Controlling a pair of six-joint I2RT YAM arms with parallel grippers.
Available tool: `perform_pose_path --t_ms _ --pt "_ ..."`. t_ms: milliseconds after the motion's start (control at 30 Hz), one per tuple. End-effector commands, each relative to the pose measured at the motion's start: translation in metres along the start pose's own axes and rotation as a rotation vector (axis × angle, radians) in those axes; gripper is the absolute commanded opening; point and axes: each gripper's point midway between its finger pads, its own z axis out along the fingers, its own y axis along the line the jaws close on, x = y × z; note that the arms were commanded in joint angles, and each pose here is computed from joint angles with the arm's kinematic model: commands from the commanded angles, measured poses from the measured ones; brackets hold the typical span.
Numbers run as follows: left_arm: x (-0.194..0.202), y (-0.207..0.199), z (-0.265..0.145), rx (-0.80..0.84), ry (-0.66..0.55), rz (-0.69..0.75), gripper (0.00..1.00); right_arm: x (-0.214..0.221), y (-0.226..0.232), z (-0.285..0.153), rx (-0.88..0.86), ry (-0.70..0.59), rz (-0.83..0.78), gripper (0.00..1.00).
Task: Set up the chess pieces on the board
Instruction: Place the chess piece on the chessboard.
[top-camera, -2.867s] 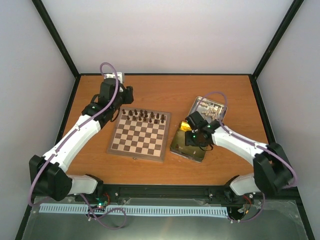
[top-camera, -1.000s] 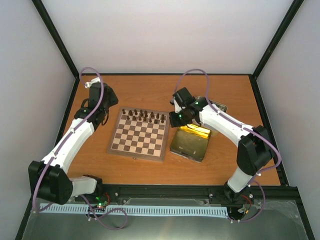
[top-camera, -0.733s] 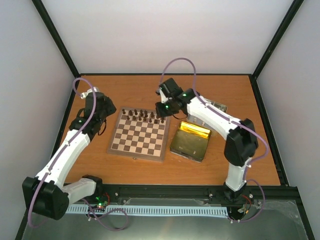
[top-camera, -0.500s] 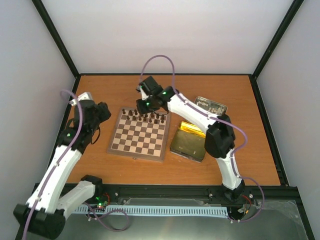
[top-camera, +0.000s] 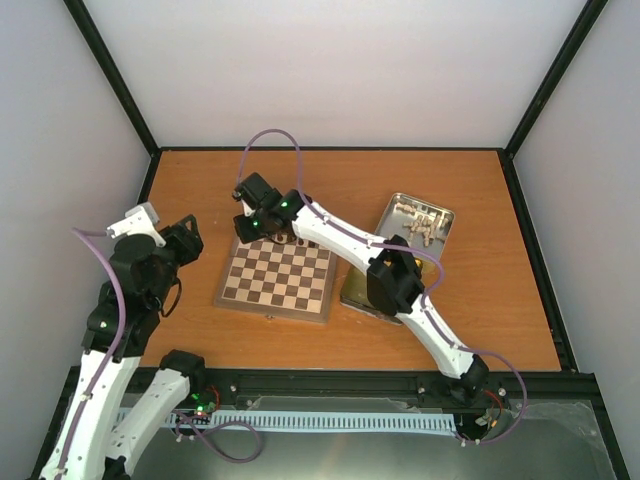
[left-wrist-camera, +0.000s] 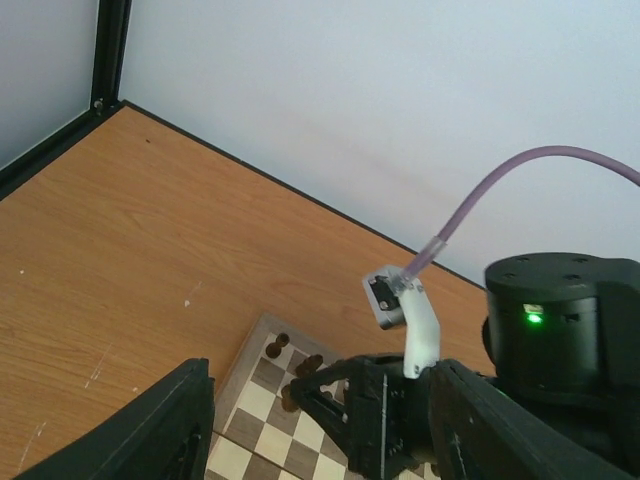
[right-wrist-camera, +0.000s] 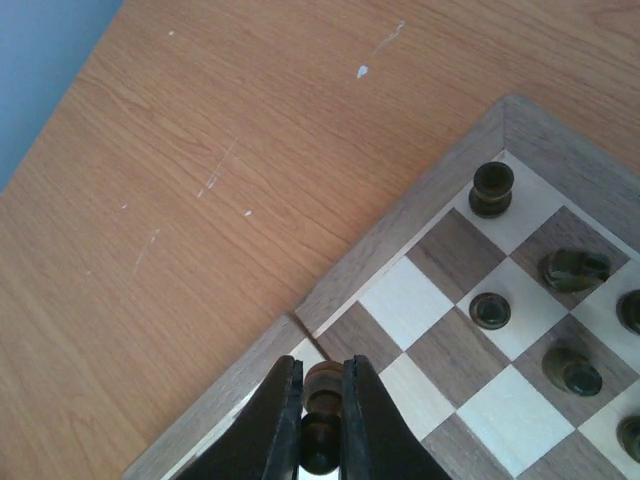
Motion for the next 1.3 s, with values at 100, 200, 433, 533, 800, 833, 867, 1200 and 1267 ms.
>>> perform_pose_path --t_ms 100,200,433,533,800,833,867,1200,1267 --pt "0.008 0.000 -0.005 0.031 0.020 0.009 0.60 -0.015 -0.011 0.019 0.084 -0.089 -0.046 0.04" --pt "0.012 0.002 -0.003 0.028 0.029 0.004 0.60 -0.019 -0.018 0.030 0.110 -0.119 -0.076 0.05" --pt "0.020 0.002 0.005 0.023 0.055 0.002 0.60 -0.026 -0.019 0.045 0.105 -0.168 -0.138 0.05" --pt "0.024 0.003 0.006 0.021 0.068 0.001 0.60 -0.026 -0.026 0.051 0.135 -0.176 -0.143 0.06" --pt "0.029 0.008 0.008 0.006 0.074 -0.002 0.60 -0.016 -0.040 0.065 0.185 -0.154 -0.166 0.07" --pt "0.030 0.009 0.009 0.004 0.074 -0.003 0.60 -0.015 -0.040 0.067 0.184 -0.149 -0.167 0.07" --pt "0.030 0.009 0.009 0.003 0.075 -0.003 0.60 -0.014 -0.040 0.067 0.182 -0.147 -0.168 0.07" --pt "0.035 0.012 0.011 -0.008 0.085 -0.002 0.60 -0.012 -0.043 0.072 0.189 -0.144 -0.180 0.13" --pt "0.035 0.012 0.011 -0.009 0.085 -0.002 0.60 -0.012 -0.043 0.073 0.187 -0.146 -0.181 0.14"
